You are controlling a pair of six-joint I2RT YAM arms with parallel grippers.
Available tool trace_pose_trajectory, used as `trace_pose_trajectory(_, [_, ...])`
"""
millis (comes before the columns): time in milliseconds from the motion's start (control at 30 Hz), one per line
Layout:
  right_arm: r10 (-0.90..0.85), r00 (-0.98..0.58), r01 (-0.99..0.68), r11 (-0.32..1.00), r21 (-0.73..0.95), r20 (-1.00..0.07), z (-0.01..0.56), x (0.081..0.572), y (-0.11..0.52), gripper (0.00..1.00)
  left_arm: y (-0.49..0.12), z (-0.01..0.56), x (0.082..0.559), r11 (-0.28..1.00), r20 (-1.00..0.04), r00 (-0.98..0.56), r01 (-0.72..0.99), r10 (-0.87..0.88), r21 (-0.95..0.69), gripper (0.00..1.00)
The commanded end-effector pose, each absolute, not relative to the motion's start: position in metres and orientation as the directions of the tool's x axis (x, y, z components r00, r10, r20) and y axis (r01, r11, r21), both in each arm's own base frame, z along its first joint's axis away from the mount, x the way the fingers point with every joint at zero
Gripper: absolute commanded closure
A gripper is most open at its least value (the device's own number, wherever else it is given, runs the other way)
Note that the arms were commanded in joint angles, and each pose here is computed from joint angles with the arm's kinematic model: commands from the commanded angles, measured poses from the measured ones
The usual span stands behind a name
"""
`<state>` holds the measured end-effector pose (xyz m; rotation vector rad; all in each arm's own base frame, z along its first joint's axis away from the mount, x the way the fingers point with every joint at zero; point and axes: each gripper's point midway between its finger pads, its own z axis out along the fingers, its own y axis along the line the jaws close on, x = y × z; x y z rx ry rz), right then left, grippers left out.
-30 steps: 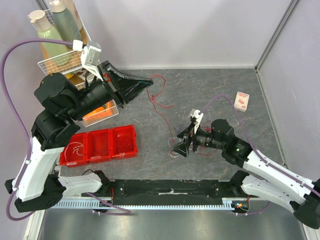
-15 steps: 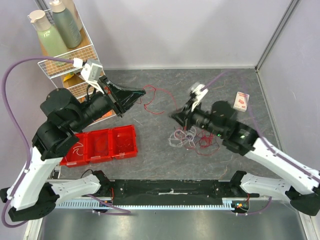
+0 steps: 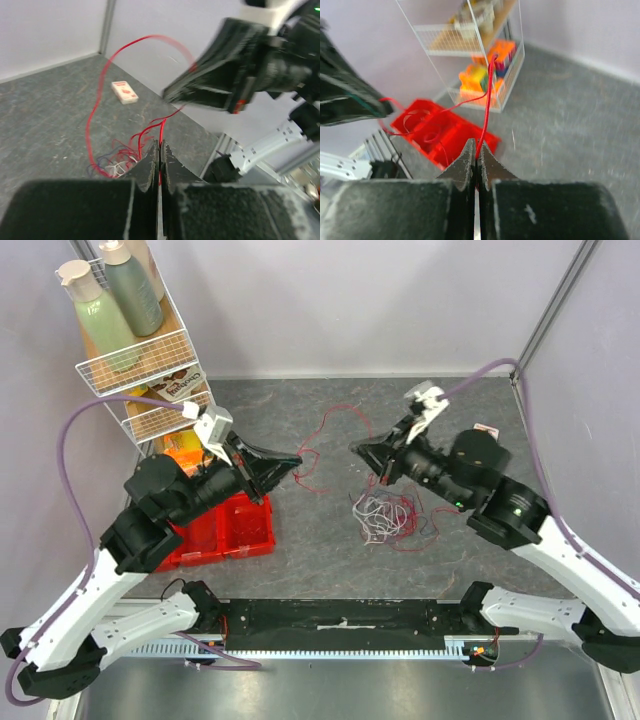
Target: Untangle the cables
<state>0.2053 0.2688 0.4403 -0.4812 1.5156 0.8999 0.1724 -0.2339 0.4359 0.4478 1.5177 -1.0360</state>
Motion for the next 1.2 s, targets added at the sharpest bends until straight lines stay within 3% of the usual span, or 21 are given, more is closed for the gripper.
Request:
trace_pose_trajectory(0, [0.218, -0.287, -0.703, 0.614, 0.359, -0.933, 0.414, 0.205, 0.272, 1.00, -0.266, 0.434, 0.147, 0.303, -0.934, -0.190, 0.910, -0.302, -0.283, 0.98])
trace_pose_trajectory(100, [0.271, -0.357, -0.673, 0.589, 0.447, -0.894, 0.411, 0.202, 0.274, 1.00, -0.281, 0.413, 0.146, 0.229, -0.930, -0.182, 0.937, -0.320, -0.262, 0.98])
trace_pose_trajectory(400, [0.420, -0.510, -0.571, 0.488, 0.660, -0.751, 0.403, 0.199, 0.287, 1.00, -0.293, 0.385, 0.167, 0.256, -0.920, -0.126, 0.938, -0.370, -0.232, 0.92])
trace_pose_trajectory(700, [0.426, -0.547, -0.556, 0.459, 0.693, -0.721, 0.395, 0.201, 0.298, 1.00, -0.298, 0.385, 0.164, 0.218, -0.913, -0.123, 0.951, -0.389, -0.221, 0.71])
trace_pose_trajectory(1167, [0.479, -0.607, -0.527, 0.353, 0.773, -0.633, 0.391, 0.197, 0.310, 1.00, -0.309, 0.369, 0.168, 0.192, -0.904, -0.190, 0.941, -0.382, -0.279, 0.59])
